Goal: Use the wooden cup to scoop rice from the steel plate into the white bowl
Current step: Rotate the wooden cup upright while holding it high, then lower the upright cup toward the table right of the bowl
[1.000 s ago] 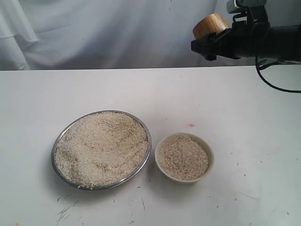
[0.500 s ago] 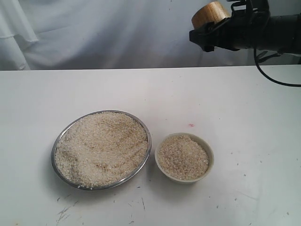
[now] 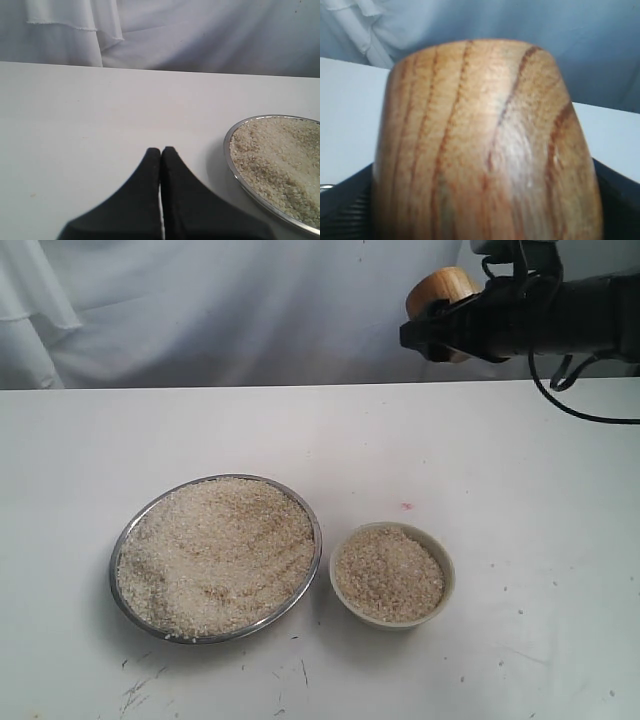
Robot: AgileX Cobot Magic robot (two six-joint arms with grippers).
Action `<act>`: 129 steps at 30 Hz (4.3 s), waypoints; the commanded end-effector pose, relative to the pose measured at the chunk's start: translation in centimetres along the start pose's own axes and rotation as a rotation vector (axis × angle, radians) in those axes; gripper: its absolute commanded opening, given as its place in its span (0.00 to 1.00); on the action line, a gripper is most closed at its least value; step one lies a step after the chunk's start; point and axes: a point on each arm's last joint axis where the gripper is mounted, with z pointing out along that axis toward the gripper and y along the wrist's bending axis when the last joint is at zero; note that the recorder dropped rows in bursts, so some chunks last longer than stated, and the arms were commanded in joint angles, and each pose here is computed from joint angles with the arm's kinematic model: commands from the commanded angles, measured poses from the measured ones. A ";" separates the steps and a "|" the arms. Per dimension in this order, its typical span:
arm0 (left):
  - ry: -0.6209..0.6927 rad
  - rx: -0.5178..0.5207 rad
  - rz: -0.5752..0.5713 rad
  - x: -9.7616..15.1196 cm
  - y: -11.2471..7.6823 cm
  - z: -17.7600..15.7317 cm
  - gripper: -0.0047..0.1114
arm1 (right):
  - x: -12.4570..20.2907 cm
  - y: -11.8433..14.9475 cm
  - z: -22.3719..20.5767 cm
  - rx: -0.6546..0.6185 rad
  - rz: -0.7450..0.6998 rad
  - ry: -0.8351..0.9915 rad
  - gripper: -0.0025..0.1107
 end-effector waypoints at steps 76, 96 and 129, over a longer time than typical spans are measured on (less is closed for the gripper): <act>-0.006 0.003 0.001 0.1 0.0 0.0 0.04 | 12.2 -8.9 1.6 -0.513 -0.296 -0.245 0.02; -0.006 0.003 0.001 0.1 0.0 0.0 0.04 | 13.6 -9.1 0.7 -0.608 -0.360 -0.110 0.02; -0.006 0.003 0.001 0.1 0.0 0.0 0.04 | 13.3 -10.6 -0.7 -0.569 -0.424 -0.126 0.02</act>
